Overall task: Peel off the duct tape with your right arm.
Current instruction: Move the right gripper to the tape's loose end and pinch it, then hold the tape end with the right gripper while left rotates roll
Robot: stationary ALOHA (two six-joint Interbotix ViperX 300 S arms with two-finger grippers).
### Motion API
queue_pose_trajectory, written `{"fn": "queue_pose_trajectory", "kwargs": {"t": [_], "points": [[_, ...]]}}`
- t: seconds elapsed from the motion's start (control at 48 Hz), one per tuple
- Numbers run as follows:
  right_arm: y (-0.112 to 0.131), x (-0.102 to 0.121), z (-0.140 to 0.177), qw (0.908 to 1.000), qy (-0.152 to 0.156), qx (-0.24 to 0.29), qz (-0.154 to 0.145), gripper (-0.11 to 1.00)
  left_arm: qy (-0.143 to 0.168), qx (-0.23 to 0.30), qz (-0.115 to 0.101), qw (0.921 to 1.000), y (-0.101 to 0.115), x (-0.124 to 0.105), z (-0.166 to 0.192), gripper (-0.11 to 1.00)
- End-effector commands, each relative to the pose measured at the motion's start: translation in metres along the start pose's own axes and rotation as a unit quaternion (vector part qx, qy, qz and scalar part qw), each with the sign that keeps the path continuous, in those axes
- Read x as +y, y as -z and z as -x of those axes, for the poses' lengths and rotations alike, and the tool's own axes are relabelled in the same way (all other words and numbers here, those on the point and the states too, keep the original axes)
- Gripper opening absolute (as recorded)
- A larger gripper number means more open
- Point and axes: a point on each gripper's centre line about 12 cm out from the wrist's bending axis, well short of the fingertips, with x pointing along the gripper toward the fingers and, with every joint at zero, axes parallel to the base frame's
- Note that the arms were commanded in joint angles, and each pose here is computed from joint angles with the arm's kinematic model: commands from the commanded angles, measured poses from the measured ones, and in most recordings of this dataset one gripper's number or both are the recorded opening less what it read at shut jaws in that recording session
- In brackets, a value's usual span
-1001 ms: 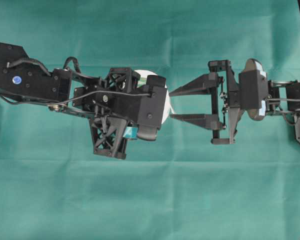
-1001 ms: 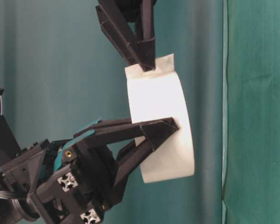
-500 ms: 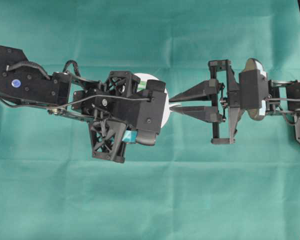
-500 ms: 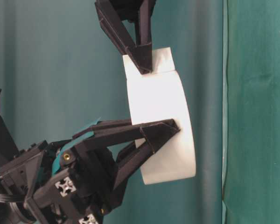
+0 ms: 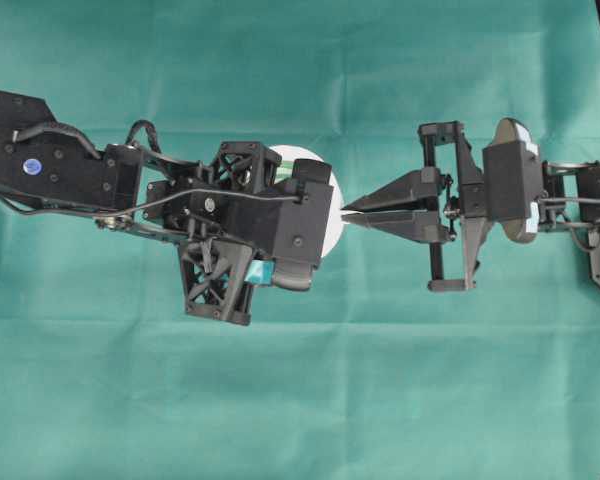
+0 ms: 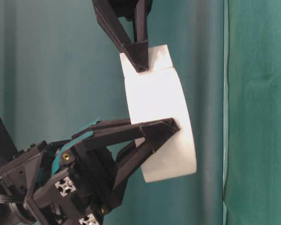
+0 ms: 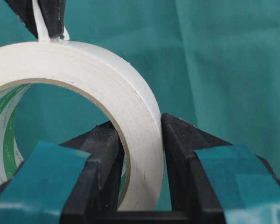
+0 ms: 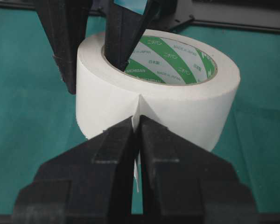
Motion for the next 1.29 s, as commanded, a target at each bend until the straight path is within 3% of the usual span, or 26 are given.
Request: {"fn": "queue_pose_trajectory", "kwargs": {"t": [0.0, 0.625, 1.272], "points": [[-0.009, 0.001, 0.001, 0.9999, -0.002, -0.017, 0.001, -0.09, -0.004, -0.022, -0.003, 0.9997, -0.010, 0.002, 0.011, 0.22], [-0.008, 0.001, 0.002, 0.9999, -0.001, -0.015, 0.000, -0.09, -0.003, -0.024, -0.004, 0.9997, -0.011, 0.000, 0.013, 0.22], [-0.006, -0.004, 0.004, 0.9999, 0.007, -0.013, -0.002, -0.09, 0.021, 0.002, -0.032, 0.9993, -0.004, -0.028, 0.013, 0.22]]}}
